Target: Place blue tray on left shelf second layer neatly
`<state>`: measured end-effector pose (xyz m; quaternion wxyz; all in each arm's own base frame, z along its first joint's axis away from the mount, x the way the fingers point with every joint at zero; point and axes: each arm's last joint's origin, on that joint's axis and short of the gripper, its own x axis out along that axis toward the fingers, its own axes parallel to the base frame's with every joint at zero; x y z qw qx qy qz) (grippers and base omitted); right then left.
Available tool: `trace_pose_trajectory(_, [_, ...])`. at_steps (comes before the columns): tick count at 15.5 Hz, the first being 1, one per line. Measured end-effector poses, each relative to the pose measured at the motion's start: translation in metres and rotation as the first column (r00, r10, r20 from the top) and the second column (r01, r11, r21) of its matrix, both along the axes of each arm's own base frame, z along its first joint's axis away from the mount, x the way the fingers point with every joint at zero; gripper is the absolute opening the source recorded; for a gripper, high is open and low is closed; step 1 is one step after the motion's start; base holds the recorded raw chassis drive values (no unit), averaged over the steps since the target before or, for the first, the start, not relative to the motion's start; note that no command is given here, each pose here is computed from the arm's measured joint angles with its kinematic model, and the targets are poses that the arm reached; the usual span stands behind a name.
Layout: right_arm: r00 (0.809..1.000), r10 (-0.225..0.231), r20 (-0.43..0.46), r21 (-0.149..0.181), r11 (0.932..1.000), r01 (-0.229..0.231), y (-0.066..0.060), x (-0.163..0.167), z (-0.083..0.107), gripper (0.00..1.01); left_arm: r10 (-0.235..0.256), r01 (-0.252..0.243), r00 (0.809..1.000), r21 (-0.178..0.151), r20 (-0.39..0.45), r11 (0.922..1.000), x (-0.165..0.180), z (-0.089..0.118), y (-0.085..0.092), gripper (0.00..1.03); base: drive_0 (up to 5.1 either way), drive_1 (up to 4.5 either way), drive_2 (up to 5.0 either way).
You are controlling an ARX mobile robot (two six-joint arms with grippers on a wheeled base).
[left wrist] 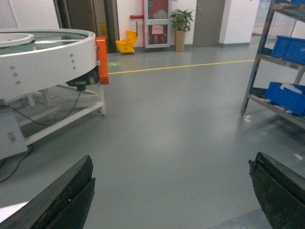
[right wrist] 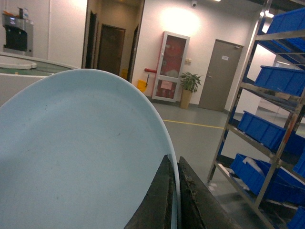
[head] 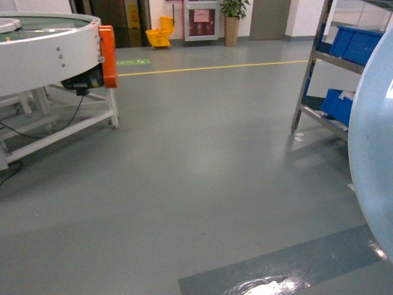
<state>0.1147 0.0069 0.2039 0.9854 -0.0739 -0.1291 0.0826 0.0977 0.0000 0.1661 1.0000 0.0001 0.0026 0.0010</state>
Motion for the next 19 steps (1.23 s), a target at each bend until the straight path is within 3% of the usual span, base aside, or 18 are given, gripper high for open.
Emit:
trace_pose_trajectory(9, [1.0,0.0,0.01,0.0,1.0,0.0,0.0,-0.0004,0.0011,0.02,-0.003,0.003,1.0,0.0,0.0,1.0,0.0,0.0,-0.0002,0.98,-0.6,3.47,-4.8])
trace_pose_trajectory(19, [1.0,0.004,0.003,-0.001,1.0,-0.004,0.0001,-0.0001,0.0003,0.02,0.002,-0.002,1.0,0.0,0.002,1.0,0.0,0.0002,0.0002,0.98,1.1,5.18,-3.0])
